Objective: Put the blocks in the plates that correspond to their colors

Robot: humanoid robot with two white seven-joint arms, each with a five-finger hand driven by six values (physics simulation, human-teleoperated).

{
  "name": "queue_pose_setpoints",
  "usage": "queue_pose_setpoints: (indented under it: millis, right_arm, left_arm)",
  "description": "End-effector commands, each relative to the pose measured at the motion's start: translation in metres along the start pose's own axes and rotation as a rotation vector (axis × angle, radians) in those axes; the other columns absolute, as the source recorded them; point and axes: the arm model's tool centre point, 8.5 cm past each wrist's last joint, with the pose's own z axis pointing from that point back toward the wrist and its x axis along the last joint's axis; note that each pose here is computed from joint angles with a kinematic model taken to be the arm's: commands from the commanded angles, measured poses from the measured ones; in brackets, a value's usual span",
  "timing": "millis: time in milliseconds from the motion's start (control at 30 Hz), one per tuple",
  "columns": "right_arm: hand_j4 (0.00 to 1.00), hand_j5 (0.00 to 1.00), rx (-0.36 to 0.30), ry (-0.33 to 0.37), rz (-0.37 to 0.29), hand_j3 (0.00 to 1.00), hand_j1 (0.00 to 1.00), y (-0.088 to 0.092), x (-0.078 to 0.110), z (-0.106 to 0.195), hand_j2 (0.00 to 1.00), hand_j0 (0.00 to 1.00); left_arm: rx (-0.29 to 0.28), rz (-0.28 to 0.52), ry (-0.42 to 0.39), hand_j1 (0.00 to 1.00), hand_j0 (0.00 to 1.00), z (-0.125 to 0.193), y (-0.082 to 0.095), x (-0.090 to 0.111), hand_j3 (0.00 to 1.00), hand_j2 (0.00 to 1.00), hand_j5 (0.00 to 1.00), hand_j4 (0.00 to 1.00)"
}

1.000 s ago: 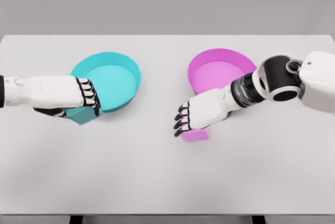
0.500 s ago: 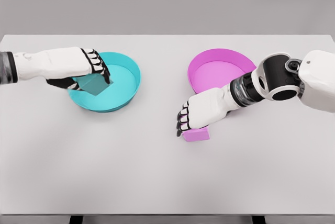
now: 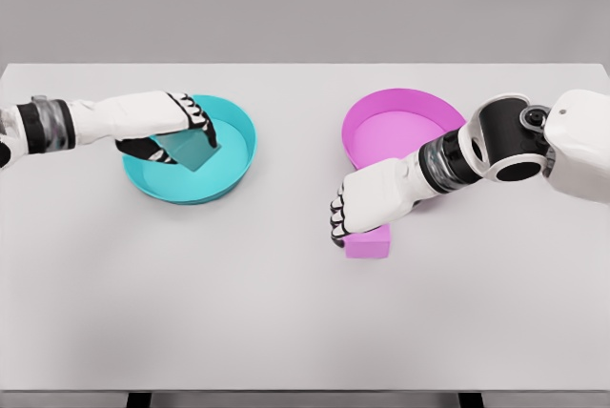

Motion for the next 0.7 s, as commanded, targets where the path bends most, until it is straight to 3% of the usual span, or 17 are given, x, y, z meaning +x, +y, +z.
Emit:
queue_pose_setpoints:
  millis: [0, 200, 233, 333, 400, 667]
  right_arm:
    - [0.49, 0.49, 0.004, -0.001, 0.004, 0.49, 0.49, 0.000, 0.000, 0.000, 0.49, 0.49]
    - [0.49, 0.49, -0.009, 0.012, -0.002, 0.49, 0.49, -0.002, -0.003, 0.006, 0.49, 0.49]
    - [0.49, 0.49, -0.016, 0.022, -0.003, 0.49, 0.49, -0.004, -0.006, 0.010, 0.49, 0.49]
    - [0.49, 0.49, -0.027, 0.026, -0.013, 0.49, 0.49, -0.005, -0.008, 0.011, 0.49, 0.49]
    - [0.49, 0.49, -0.039, 0.024, -0.018, 0.49, 0.49, -0.008, -0.008, 0.013, 0.49, 0.49]
    - [0.50, 0.50, -0.117, 0.042, -0.054, 0.50, 0.50, -0.021, -0.015, 0.031, 0.50, 0.50]
  left_arm:
    - [0.001, 0.021, 0.003, 0.55, 0.55, -0.008, -0.004, -0.002, 0.55, 0.55, 0.55, 0.55]
    - [0.000, 0.022, 0.004, 0.56, 0.56, -0.008, -0.005, -0.003, 0.56, 0.56, 0.56, 0.56]
    - [-0.002, 0.023, 0.003, 0.59, 0.59, -0.009, -0.006, -0.002, 0.59, 0.59, 0.59, 0.59]
    - [0.005, 0.021, 0.008, 0.86, 0.86, -0.007, -0.003, -0.004, 0.86, 0.86, 0.86, 0.86]
    - [0.008, 0.021, 0.009, 0.95, 0.95, -0.006, -0.002, -0.004, 0.95, 0.95, 0.95, 0.95]
    - [0.013, 0.018, 0.010, 1.00, 1.00, -0.004, 0.000, -0.004, 1.00, 1.00, 1.00, 1.00]
